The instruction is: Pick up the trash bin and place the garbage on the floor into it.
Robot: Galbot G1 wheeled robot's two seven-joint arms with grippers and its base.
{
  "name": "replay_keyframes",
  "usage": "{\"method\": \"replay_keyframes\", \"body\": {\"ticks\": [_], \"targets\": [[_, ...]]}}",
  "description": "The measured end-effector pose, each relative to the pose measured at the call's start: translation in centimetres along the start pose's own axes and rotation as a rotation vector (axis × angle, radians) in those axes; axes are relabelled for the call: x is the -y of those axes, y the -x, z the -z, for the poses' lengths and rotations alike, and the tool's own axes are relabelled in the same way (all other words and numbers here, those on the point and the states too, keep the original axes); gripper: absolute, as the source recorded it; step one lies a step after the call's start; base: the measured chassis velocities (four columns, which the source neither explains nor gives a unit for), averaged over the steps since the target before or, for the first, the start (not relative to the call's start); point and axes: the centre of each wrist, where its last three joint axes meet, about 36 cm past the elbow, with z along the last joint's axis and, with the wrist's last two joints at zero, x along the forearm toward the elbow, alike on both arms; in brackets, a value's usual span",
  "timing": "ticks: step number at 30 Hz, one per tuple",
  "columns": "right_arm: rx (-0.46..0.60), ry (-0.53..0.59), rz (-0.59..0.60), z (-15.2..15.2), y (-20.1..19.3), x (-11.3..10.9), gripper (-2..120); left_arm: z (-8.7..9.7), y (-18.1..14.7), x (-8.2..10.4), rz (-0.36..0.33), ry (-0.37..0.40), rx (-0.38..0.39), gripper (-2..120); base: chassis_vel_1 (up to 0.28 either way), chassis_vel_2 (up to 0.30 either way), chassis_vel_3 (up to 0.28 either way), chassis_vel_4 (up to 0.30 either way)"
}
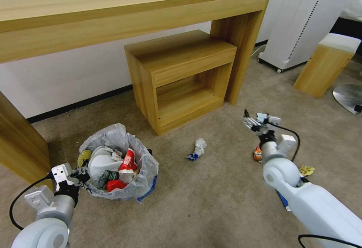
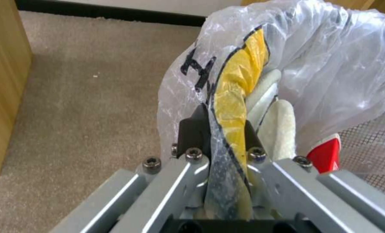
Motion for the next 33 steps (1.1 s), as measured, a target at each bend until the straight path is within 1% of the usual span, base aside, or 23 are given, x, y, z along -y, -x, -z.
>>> {"method": "replay_keyframes", "body": {"ticks": [4,9,12,15,33], "targets": [[0.007,-0.047,-0.018,-0.3,-1.0,0.8,100,0.2,-0.2,0.2,-0.006,0.002,0.004,3,0.000,0.000,0.000,0.000],[0.012,-0.075,-0.038,-0.5,-1.5,1.1,100,0.2,-0.4,0.2,-0.006,0.002,0.004,3,0.000,0.000,0.000,0.000],[0.044,-0.113,-0.055,-1.1,-1.5,1.6,100,0.2,-0.7,0.2,-0.005,0.005,0.005,3,0.000,0.000,0.000,0.000],[0.063,-0.127,-0.056,-1.2,-1.5,1.9,100,0.2,-0.8,0.2,-0.006,0.007,0.006,3,0.000,0.000,0.000,0.000],[0.078,-0.108,-0.025,-1.0,-2.4,2.6,100,0.4,-1.3,0.4,-0.011,0.006,0.015,3,0.000,0.000,0.000,0.000]]}}
